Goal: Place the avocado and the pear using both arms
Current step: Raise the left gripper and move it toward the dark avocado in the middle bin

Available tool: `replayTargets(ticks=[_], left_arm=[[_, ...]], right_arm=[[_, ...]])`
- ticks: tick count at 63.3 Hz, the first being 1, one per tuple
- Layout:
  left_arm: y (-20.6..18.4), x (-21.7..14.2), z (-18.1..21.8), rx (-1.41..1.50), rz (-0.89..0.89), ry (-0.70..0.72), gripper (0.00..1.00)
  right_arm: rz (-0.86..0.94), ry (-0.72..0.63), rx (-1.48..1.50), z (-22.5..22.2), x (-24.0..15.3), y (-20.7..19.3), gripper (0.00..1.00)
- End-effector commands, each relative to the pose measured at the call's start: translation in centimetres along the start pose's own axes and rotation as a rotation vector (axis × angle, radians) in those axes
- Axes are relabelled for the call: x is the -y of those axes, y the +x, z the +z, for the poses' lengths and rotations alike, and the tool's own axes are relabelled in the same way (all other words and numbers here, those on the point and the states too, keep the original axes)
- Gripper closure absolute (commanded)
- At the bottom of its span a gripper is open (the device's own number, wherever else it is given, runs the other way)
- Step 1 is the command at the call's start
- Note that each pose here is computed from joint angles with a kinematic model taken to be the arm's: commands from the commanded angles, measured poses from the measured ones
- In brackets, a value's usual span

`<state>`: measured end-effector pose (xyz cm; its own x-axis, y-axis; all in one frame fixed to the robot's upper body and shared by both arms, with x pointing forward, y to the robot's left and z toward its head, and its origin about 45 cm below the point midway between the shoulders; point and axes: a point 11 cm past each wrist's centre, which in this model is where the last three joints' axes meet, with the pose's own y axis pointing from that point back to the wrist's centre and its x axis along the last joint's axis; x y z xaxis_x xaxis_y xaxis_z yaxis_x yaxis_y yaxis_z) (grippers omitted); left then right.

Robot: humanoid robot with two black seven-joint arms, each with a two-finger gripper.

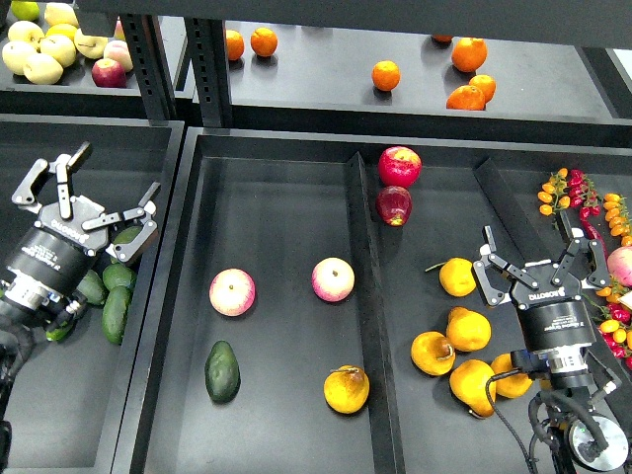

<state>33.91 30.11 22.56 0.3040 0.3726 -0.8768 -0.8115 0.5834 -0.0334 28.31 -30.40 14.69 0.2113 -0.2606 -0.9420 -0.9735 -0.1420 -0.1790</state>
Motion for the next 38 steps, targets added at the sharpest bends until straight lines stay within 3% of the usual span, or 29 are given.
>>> replayTargets(ticks=[1, 24, 38], left_arm=[[-0.3, 0.3, 1.0, 0.097, 0.041, 0.126, 0.02], [-1.0, 2.5, 0.9, 0.325, 0.111, 0.454, 0.01], [-2.6, 5.7, -2.2, 0.486, 0.07, 0.715, 0.01]], right_arm=[[0.0, 0.0, 0.0, 0.0, 0.0, 0.0, 0.0], [0.016, 0.018, 0.009, -0.5, -0.2, 0.5, 0.0], [0.011, 0.023, 0.013, -0.6, 0.0, 0.4, 0.0]])
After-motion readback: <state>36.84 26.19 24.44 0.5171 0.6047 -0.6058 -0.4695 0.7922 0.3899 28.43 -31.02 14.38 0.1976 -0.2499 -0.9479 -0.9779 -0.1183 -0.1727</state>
